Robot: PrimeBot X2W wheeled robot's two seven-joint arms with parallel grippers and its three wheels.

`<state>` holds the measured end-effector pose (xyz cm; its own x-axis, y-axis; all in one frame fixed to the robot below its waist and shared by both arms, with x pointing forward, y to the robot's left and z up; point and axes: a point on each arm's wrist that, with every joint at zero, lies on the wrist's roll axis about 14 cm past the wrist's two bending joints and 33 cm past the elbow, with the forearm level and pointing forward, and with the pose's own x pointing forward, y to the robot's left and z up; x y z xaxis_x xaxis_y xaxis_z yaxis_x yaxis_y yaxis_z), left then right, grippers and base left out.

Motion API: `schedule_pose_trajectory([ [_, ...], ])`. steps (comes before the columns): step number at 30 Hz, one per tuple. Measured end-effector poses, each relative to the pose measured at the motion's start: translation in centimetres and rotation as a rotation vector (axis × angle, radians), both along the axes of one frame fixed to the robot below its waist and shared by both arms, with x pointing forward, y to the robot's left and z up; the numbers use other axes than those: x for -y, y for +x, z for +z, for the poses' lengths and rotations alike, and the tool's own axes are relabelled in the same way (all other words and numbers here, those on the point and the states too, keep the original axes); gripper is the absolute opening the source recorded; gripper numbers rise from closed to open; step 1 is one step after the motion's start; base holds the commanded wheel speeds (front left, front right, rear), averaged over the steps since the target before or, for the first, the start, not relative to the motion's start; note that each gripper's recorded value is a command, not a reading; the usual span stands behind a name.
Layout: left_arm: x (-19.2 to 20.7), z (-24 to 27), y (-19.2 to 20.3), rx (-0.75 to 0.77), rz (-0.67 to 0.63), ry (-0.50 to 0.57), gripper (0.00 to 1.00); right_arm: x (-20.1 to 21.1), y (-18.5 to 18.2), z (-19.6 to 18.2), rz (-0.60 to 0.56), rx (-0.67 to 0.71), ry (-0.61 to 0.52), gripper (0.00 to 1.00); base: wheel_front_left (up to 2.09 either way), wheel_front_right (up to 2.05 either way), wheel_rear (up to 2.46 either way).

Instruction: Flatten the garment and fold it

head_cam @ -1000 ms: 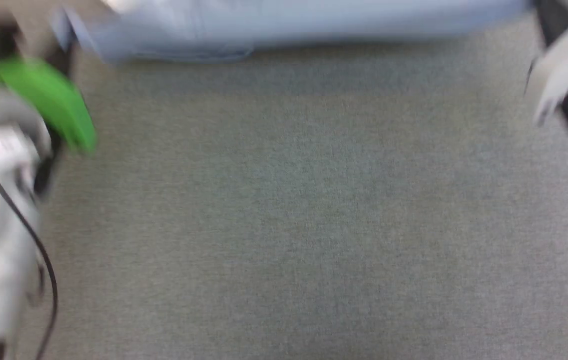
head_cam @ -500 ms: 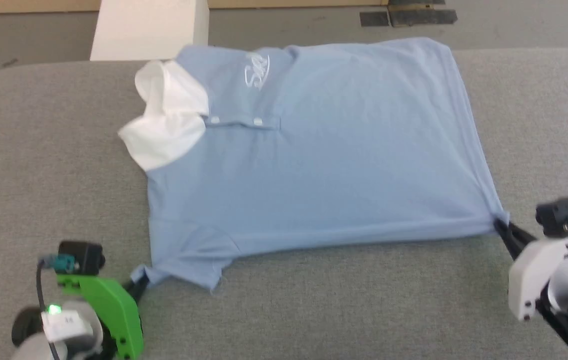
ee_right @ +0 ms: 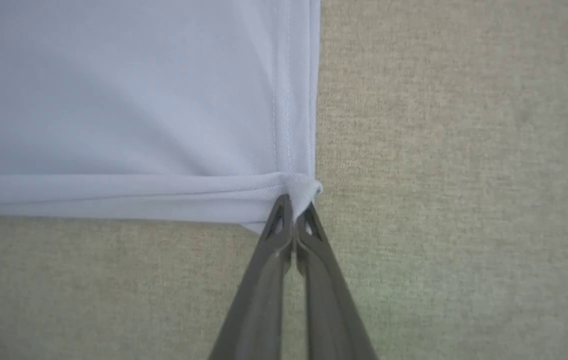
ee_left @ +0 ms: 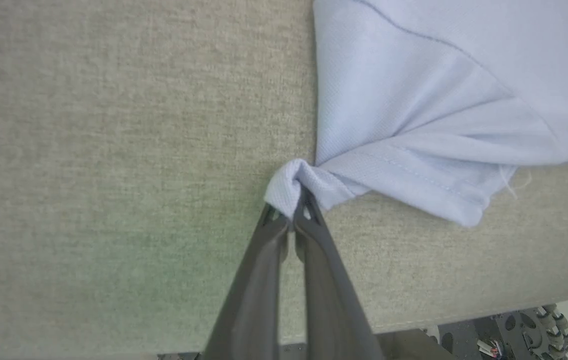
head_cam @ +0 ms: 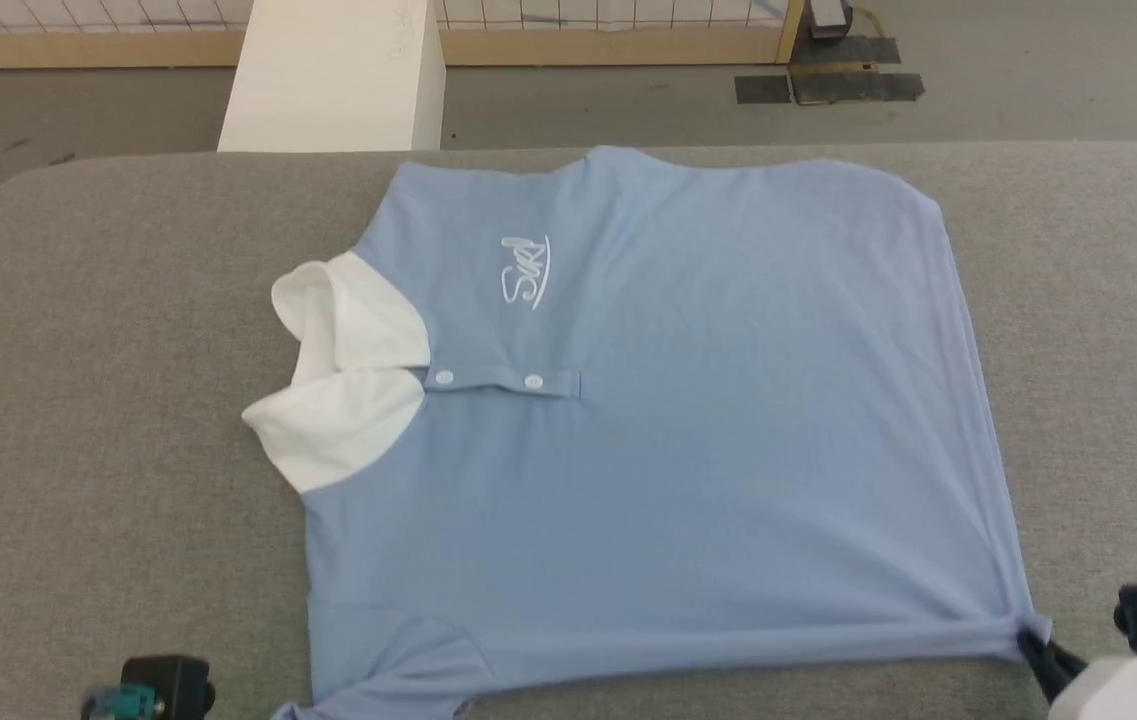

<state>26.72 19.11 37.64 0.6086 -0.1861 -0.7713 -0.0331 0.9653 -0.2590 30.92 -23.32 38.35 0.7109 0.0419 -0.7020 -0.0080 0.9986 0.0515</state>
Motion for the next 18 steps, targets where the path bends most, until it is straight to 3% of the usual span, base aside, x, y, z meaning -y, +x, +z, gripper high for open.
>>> schedule_pose_trajectory([
  [4,-0.1,0.1,-0.3,0.063,0.051,-0.008,0.00,0.0,-1.7,0.0,-0.048,0.000,0.015,0.00,0.00,0.00,0.00],
  [8,-0.4,1.0,1.1,0.215,0.101,0.022,0.00,-0.2,-1.0,1.2,-0.074,0.128,0.014,0.00,0.00,0.00,0.00],
  [18,0.7,7.4,10.0,0.743,0.045,0.113,0.00,-1.5,3.2,4.8,0.003,0.441,-0.033,0.00,0.00,0.00,0.00],
])
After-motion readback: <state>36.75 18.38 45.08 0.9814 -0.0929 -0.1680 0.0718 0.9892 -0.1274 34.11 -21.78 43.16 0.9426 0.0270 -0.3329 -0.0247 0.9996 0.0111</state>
